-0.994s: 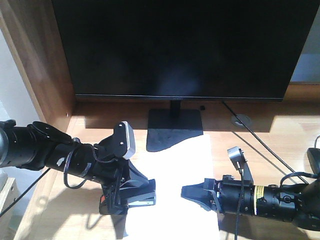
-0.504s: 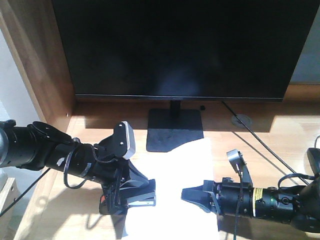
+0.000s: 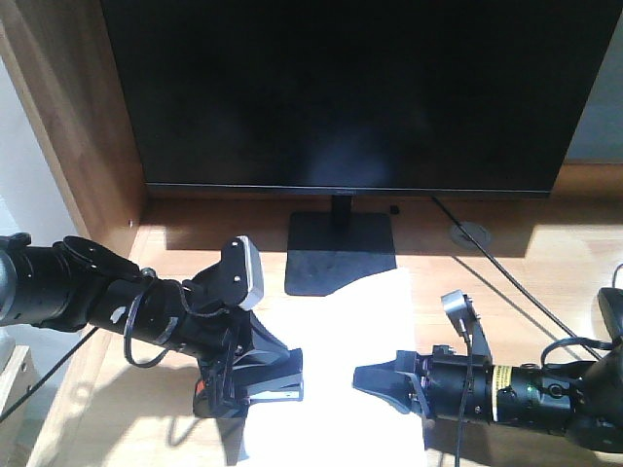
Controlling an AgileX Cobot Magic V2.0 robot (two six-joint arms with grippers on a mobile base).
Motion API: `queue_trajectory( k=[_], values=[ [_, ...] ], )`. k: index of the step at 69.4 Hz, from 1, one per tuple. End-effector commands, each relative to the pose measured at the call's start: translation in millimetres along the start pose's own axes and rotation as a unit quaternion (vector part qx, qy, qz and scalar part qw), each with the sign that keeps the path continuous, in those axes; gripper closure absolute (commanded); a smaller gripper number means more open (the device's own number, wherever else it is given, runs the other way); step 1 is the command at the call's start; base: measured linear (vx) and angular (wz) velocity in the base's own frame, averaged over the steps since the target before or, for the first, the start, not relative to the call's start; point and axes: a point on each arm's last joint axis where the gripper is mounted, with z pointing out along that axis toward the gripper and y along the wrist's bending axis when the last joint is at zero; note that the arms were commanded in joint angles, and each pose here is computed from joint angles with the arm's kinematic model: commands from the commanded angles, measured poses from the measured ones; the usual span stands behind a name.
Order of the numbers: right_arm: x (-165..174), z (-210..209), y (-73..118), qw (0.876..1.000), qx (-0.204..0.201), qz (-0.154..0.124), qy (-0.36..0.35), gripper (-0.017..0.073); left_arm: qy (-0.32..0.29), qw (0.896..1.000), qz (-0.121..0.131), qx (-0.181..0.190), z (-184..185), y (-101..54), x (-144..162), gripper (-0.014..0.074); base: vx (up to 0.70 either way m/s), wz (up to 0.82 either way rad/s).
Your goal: Grab stapler and paper to desk for stapling
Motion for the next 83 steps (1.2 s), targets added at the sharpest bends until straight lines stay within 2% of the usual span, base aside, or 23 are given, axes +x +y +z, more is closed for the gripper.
queue_trajectory(
  k=[1,28,57,74,83],
  values=[
    [-8.4,-2.1,15.5,0.998,-0.047,-0.026,-0.020,0.0562,-0.040,0.999,0.006,-0.006,-10.1,-0.6,-19.9,0.0600,0.00,0.00],
    [-8.7,-2.4,17.8,0.998,-0.060,-0.026,-0.023,0.0562,-0.043,0.999,0.017,0.000,-3.3,1.1,-15.3,0.0600,0.00,0.00],
    [-8.6,-2.4,17.8,0.998,-0.060,-0.026,-0.022,0.0562,-0.017,0.999,-0.005,0.033,24.7,6.2,13.4,0.0600,0.00,0.00],
    [-8.6,-2.4,17.8,0.998,-0.060,-0.026,-0.022,0.0562,0.010,0.999,0.006,0.053,31.4,4.8,25.0,0.0600,0.00,0.00],
    [-8.6,-2.4,17.8,0.998,-0.060,-0.026,-0.022,0.0562,0.015,0.999,0.005,0.050,31.6,5.6,26.3,0.0600,0.00,0.00]
  ],
)
